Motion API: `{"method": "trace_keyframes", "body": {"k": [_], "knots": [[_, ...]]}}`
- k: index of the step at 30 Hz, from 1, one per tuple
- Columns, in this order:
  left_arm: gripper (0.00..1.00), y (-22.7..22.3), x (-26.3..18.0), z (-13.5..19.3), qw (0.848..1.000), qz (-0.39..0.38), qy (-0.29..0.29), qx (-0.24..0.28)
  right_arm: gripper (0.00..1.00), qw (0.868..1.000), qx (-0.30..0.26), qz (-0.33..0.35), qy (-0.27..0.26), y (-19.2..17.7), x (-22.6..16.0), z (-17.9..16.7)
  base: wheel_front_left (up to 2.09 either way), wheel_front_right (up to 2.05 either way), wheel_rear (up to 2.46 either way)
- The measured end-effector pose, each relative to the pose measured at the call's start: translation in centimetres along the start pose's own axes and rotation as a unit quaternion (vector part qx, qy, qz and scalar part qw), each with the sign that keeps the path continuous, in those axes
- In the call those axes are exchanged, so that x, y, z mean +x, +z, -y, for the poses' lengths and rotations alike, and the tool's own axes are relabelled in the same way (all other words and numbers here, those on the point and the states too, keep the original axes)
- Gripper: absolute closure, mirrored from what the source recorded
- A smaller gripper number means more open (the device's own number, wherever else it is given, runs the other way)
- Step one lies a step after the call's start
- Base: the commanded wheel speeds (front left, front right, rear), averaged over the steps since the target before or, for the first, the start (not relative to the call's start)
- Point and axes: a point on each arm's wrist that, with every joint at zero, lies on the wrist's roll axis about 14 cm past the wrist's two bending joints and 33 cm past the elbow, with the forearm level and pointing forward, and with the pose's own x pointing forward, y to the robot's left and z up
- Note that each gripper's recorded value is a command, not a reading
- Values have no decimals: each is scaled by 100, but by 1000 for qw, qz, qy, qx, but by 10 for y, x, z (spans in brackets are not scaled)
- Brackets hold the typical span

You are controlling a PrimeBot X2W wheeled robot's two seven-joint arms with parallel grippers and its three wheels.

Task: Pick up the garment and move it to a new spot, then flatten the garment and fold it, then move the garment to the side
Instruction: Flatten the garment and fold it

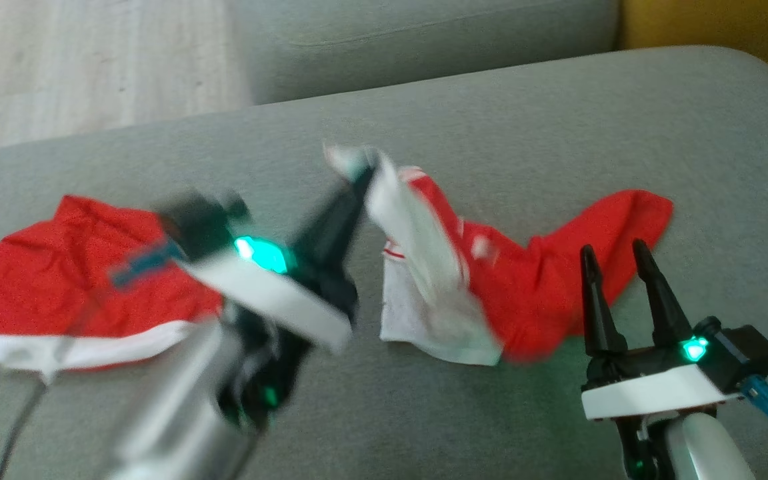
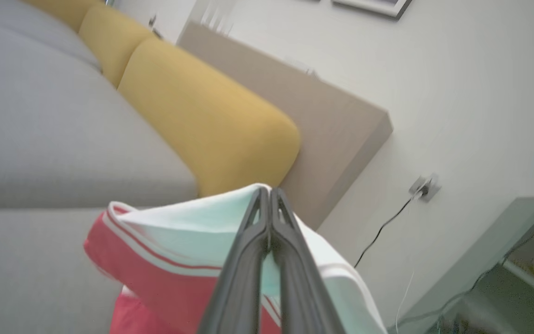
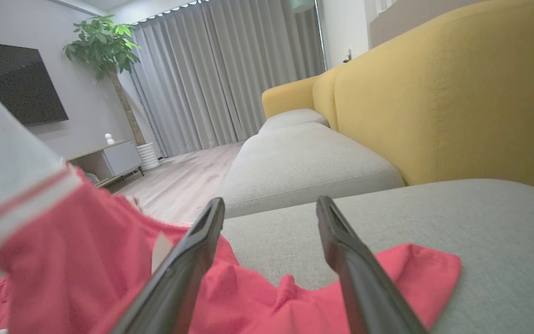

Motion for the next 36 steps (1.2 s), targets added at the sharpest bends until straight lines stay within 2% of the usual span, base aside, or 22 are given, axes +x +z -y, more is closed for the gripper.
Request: {"method": "trace_keyframes", "body": {"k": [5,8,10,15,18,20,21,22,23,27,31,36], "knots": [[100,77,37,17,994,100,-32,-17,0,1000,4,10,-14,7,-3,7,0,0,0],[100,106,57,21,991,128,-41,-4,0,1000,6,18,-22,13,-4,12,0,0,0],[100,114,72,13,991,127,-27,13,0,1000,5,18,-24,13,-5,13,0,0,0],[100,102,106,-45,993,77,58,63,0,999,15,25,-28,18,-5,14,0,0,0],[100,94,118,-101,985,31,132,109,0,999,18,33,-28,24,-2,14,0,0,0],[100,89,124,-138,976,5,182,117,0,999,19,32,-32,24,-2,16,0,0,0],[93,83,126,-154,972,-11,204,113,0,999,19,30,-35,23,-2,17,0,0,0],[22,76,129,-168,968,-28,222,111,0,999,18,26,-38,20,-3,19,0,0,0],[0,69,131,-178,965,-41,232,118,0,999,19,21,-41,18,-4,20,0,0,0],[0,59,140,-204,957,-38,249,146,0,998,17,10,-55,11,-5,28,0,0,0],[0,53,146,-202,962,-30,230,145,0,998,16,5,-60,8,-4,32,0,0,0],[0,53,141,-188,966,-16,198,169,0,999,11,8,-53,8,4,31,0,0,0]]}}
